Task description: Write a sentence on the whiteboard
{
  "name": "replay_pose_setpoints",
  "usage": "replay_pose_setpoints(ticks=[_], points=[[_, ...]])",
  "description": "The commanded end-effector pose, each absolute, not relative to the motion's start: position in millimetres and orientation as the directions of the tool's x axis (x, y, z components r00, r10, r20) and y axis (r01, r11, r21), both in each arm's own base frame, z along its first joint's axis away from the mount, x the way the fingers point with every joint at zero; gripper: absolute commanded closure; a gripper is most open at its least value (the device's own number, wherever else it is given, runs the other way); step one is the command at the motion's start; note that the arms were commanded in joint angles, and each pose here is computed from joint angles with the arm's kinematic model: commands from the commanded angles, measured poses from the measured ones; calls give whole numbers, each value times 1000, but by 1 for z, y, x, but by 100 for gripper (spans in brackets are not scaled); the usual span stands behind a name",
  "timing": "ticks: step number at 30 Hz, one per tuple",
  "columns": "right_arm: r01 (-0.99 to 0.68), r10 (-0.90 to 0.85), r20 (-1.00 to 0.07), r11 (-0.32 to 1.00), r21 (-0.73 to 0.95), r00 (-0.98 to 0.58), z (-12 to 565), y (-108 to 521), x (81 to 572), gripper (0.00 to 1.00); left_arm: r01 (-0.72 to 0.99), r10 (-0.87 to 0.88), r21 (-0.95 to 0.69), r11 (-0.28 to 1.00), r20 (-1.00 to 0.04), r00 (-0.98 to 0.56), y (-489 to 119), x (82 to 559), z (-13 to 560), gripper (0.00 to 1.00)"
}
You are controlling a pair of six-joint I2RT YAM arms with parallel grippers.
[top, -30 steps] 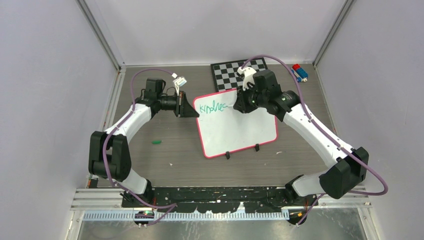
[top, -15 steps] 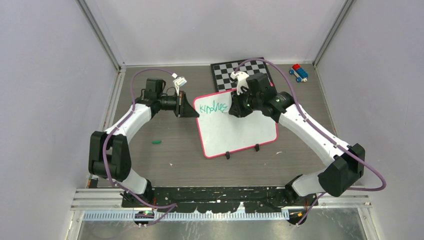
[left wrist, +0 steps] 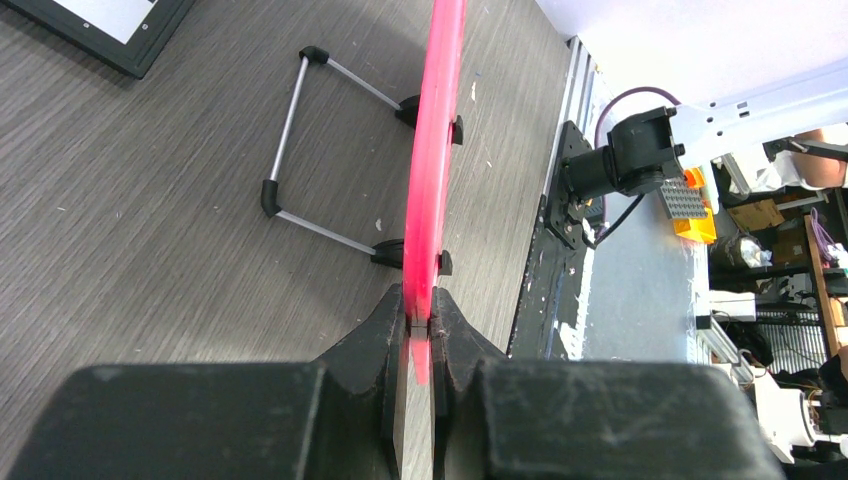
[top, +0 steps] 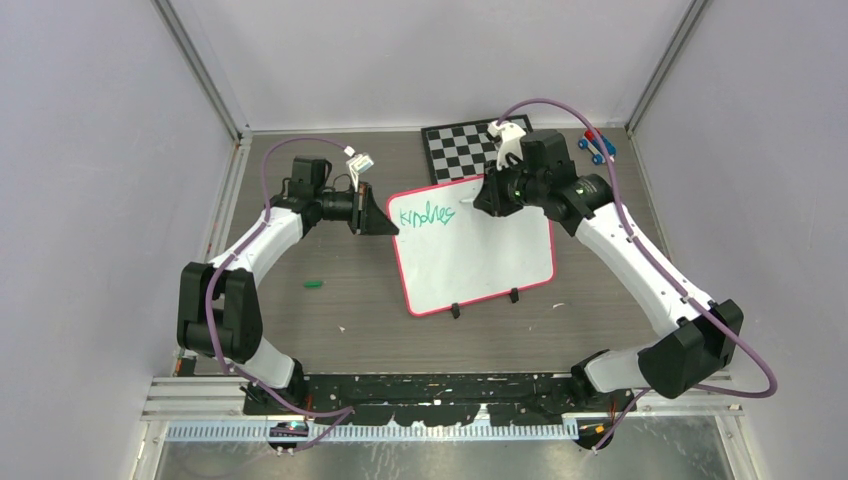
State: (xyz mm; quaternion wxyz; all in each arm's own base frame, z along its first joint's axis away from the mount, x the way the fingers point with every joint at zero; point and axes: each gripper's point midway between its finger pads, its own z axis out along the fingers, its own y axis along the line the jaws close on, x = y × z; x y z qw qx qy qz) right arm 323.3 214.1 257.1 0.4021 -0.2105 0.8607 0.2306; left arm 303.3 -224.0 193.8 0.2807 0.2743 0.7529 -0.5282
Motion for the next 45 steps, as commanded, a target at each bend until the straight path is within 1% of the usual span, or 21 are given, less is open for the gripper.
replay_pose_setpoints(ticks=[1,11,21,36,45], points=[[-567,-151,-825,791,229,-544,280,220,327,100,724,123,-640,257,-721,-681,-227,296,200,100],[-558,-167,-803,796,233,-573,262,223,332,100,724,123,-640,258,-722,-681,-227,296,200,100],[-583,-187,-804,780,227,-564,260,236,329,100,724,123,-640,257,-721,-681,-227,296,200,100],[-548,-215,-803,821,160,-556,253,208,325,100,719,123,-644,260,-717,-687,-227,296,198,100],[-546,-255,-765,825,147,-592,237,204,317,100,717,122,-645,265,-715,-688,-227,297,198,100]])
